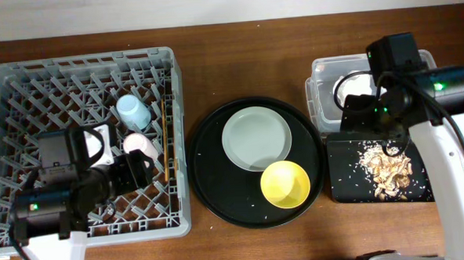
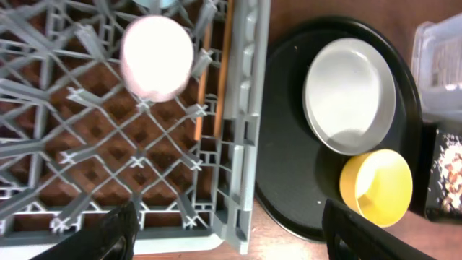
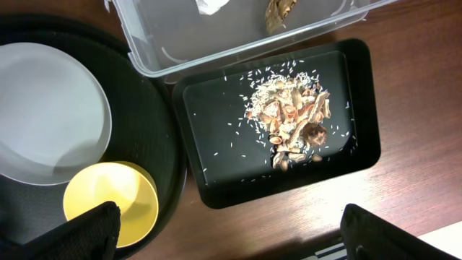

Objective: Sort waste into correct bins and load items into the dishwasher rack
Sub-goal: 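Move the left gripper to the white plate rim and grasp it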

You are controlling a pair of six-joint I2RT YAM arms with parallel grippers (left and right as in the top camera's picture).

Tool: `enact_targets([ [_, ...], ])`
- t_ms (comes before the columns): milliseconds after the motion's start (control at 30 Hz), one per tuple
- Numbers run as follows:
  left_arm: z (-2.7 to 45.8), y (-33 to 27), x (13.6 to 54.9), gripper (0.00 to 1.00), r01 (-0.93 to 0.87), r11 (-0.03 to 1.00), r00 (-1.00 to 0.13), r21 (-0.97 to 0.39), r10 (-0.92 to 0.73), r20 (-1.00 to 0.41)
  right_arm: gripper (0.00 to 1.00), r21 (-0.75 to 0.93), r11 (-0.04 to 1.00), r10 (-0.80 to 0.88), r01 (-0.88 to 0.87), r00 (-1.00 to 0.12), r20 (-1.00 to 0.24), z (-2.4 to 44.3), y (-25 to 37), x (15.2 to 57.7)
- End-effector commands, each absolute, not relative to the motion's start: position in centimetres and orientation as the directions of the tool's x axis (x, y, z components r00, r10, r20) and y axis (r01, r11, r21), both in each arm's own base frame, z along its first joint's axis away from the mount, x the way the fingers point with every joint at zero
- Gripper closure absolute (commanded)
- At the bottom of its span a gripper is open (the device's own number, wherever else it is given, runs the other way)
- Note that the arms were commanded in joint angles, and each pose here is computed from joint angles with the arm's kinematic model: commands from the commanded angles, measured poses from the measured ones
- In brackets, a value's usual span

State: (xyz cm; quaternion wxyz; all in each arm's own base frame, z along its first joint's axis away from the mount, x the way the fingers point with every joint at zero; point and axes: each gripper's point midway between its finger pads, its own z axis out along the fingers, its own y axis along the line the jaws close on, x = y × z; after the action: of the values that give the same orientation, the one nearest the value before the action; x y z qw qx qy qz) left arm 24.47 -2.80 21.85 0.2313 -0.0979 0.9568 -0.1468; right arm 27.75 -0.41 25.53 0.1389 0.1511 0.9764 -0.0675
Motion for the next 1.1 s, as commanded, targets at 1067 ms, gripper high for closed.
enact_targets([
  [1067, 7.1, -40.0, 35.1, 0.37, 0.634, 0.764, -0.700, -0.121, 0.500, -0.510, 0.01, -0.045, 0.885, 0.407, 0.463, -0.818, -0.407, 30.1, -4.6, 28.0],
])
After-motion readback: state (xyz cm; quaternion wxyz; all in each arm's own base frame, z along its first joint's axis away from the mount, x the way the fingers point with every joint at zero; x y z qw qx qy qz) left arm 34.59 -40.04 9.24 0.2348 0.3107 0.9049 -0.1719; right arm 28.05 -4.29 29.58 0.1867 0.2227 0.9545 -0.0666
